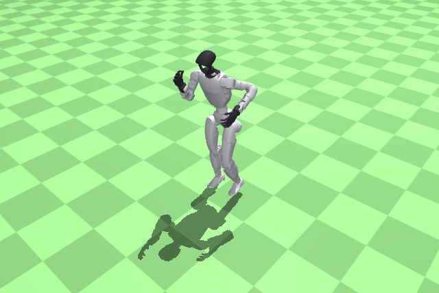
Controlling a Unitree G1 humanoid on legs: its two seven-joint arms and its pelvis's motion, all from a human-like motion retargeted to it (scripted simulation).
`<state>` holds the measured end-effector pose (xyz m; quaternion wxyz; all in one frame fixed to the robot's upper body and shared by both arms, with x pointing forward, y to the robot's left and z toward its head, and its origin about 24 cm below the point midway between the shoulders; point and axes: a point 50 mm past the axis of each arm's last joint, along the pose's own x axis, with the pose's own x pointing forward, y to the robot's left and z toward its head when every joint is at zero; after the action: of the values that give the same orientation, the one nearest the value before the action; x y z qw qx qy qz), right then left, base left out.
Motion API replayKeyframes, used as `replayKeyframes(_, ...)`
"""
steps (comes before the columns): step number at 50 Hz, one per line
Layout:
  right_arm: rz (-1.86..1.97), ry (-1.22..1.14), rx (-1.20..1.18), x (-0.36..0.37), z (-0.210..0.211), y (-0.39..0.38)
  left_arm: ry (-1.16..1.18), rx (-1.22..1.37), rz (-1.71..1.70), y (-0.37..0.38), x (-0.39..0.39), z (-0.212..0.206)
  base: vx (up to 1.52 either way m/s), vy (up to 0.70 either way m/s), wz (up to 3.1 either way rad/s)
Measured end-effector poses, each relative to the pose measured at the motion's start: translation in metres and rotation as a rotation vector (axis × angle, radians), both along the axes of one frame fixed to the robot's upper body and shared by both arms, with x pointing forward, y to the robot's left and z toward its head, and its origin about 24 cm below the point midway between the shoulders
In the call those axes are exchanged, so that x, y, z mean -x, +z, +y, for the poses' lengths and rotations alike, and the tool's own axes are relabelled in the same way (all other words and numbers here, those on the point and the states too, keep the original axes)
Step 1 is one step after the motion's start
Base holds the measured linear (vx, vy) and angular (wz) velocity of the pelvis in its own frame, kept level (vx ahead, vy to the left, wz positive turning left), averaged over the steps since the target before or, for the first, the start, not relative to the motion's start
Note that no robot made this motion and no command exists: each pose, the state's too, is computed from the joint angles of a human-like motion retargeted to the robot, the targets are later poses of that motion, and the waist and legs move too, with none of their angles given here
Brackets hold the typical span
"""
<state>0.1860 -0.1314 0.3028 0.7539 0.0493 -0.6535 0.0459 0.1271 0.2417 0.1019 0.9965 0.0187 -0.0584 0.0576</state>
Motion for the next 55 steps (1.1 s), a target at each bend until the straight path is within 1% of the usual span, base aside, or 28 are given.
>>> replayKeyframes(3,-0.076,0.008,-0.019,0.024,0.001,-0.004,0.063,0.027,-0.04,0.014,0.009,0.008,0.04,0.08,-1.62)
replayKeyframes(5,-0.048,0.022,-0.009,0.031,0.001,-0.015,0.122,0.069,-0.096,0.023,0.012,0.011,-0.06,0.11,-1.15)
replayKeyframes(7,0.058,0.022,0.037,0.026,-0.003,-0.03,0.154,0.054,-0.202,0.032,0.001,0.005,-0.14,0.12,-0.49)
replayKeyframes(10,0.35,-0.033,0.145,-0.002,-0.008,-0.07,0.17,0.065,-0.458,0.054,-0.043,-0.016,-0.19,0.08,0.56)
replayKeyframes(13,0.84,-0.172,0.189,-0.034,-0.019,-0.162,0.093,0.05,-0.776,0.108,-0.093,-0.054,-0.15,-0.02,1.2)
replayKeyframes(15,1.114,-0.221,0.235,-0.032,-0.027,-0.22,0.054,-0.045,-1.006,0.163,-0.111,-0.071,-0.09,-0.08,0.71)
replayKeyframes(18,1.196,-0.215,0.332,0.001,-0.05,-0.236,0.044,-0.133,-1.346,0.245,-0.102,-0.092,-0.04,-0.1,0.55)
replayKeyframes(20,1.223,-0.193,0.411,0.02,-0.067,-0.23,0.019,-0.087,-1.51,0.278,-0.084,-0.105,0.01,-0.09,1.03)
replayKeyframes(22,1.288,-0.19,0.447,0.036,-0.079,-0.228,0.024,0.01,-1.56,0.286,-0.074,-0.105,0.06,-0.08,1.29)
replayKeyframes(24,1.329,-0.207,0.442,0.039,-0.08,-0.233,0.066,0.058,-1.517,0.279,-0.08,-0.096,0.03,-0.14,0.71)
replayKeyframes(26,1.341,-0.23,0.443,0.036,-0.074,-0.239,0.114,0.035,-1.357,0.248,-0.1,-0.084,0.13,-0.15,0.36)
replayKeyframes(30,1.263,-0.174,0.366,-0.005,-0.049,-0.242,0.152,-0.132,-0.801,0.125,-0.129,-0.057,0.13,-0.14,0.06)
replayKeyframes(31,1.195,-0.179,0.353,-0.026,-0.036,-0.235,0.186,-0.115,-0.652,0.089,-0.127,-0.047,-0.01,-0.13,0.09)
replayKeyframes(33,0.995,-0.206,0.324,-0.065,-0.007,-0.2,0.281,-0.061,-0.362,0.02,-0.101,-0.026,0.01,-0.07,-0.09)
replayKeyframes(35,0.749,-0.204,0.223,-0.084,0.018,-0.142,0.386,-0.038,-0.118,-0.03,-0.056,-0.007,0.06,-0.01,-0.28)
replayKeyframes(38,0.413,-0.101,-0.038,-0.06,0.029,-0.062,0.459,-0.083,0.116,-0.059,0.005,0.009,0.09,0.01,-0.01)
replayKeyframes(40,0.219,-0.068,-0.122,-0.03,0.027,-0.036,0.459,-0.095,0.198,-0.061,0.031,0.013,0.16,0.04,0.23)
replayKeyframes(42,0.127,-0.144,-0.101,-0.008,0.021,-0.039,0.427,-0.079,0.222,-0.059,0.042,0.011,0.23,0.06,-0.14)
replayKeyframes(44,0.175,-0.266,-0.004,0.0,0.012,-0.061,0.374,-0.069,0.22,-0.056,0.042,0.006,0.32,0.07,-1.1)
replayKeyframes(46,0.359,-0.325,0.172,-0.003,0.006,-0.097,0.327,-0.063,0.184,-0.053,0.029,0.002,0.3,0.12,-1.66)
replayKeyframes(48,0.599,-0.297,0.349,-0.011,-0.003,-0.139,0.295,-0.037,0.106,-0.05,0.001,-0.001,0.21,0.17,-1.67)
replayKeyframes(50,0.838,-0.307,0.416,-0.02,-0.019,-0.181,0.294,-0.017,-0.037,-0.038,-0.047,-0.009,0.15,0.14,-1.02)
replayKeyframes(52,1.138,-0.355,0.334,-0.017,-0.036,-0.234,0.323,0.015,-0.245,0.001,-0.101,-0.024,0.14,0.08,0.37)
replayKeyframes(55,1.525,-0.439,0.044,0.018,-0.069,-0.292,0.287,0.046,-0.65,0.108,-0.155,-0.056,0.13,0.02,0.72)
